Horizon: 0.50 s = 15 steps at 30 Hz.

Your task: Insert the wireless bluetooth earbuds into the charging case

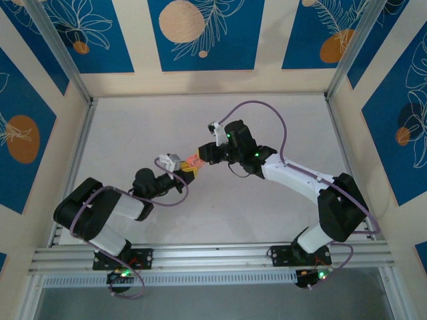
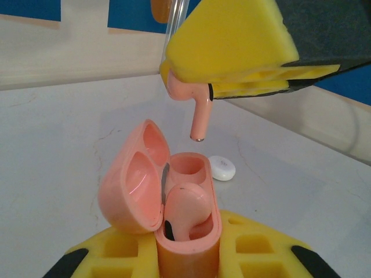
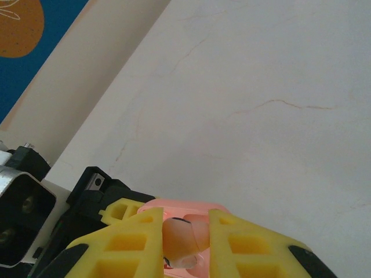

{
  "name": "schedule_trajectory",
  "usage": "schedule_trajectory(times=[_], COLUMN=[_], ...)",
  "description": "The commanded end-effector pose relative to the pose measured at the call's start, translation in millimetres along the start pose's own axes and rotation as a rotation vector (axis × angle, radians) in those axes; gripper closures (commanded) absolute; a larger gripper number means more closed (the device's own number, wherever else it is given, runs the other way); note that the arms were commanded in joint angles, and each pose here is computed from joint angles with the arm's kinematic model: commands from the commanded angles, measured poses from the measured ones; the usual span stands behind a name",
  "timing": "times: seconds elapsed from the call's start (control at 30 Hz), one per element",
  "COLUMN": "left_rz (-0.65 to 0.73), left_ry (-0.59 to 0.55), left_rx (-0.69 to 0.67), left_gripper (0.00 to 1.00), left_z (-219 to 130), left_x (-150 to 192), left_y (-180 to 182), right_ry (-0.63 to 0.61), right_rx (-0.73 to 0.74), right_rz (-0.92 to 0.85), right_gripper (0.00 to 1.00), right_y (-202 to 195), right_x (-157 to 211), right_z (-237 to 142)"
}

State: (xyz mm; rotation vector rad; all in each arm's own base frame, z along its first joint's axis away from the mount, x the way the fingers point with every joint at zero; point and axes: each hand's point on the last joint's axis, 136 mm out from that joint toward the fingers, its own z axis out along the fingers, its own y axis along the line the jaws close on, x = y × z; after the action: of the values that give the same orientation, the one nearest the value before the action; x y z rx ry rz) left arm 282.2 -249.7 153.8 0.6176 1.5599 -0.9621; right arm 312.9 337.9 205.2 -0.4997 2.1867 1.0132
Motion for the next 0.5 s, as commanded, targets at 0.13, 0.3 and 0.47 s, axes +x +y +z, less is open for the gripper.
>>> schedule_trajectory(times=[0.13,0.3,0.47], left_rz=[0.054,0.067,0.077], left_ry=[-0.106,-0.125,-0.137], left_rx=[0.049,0.057,0.045], left_gripper=[0.8,0.8,0.8], left_z=[0,-3,-4], left_x=[-36,-43,-47], left_y=[-15,-19,-18], right_ry=[0.008,0.028,0.044], right_rx=[0.009,0.035,0.052], right_rz=[-0.031,-0.042,-0.076], right_gripper=[0.79,0.79,0.79], right_y=[1,-5,-3], right_x=[6,11,14], right_z=[-4,-1,-1])
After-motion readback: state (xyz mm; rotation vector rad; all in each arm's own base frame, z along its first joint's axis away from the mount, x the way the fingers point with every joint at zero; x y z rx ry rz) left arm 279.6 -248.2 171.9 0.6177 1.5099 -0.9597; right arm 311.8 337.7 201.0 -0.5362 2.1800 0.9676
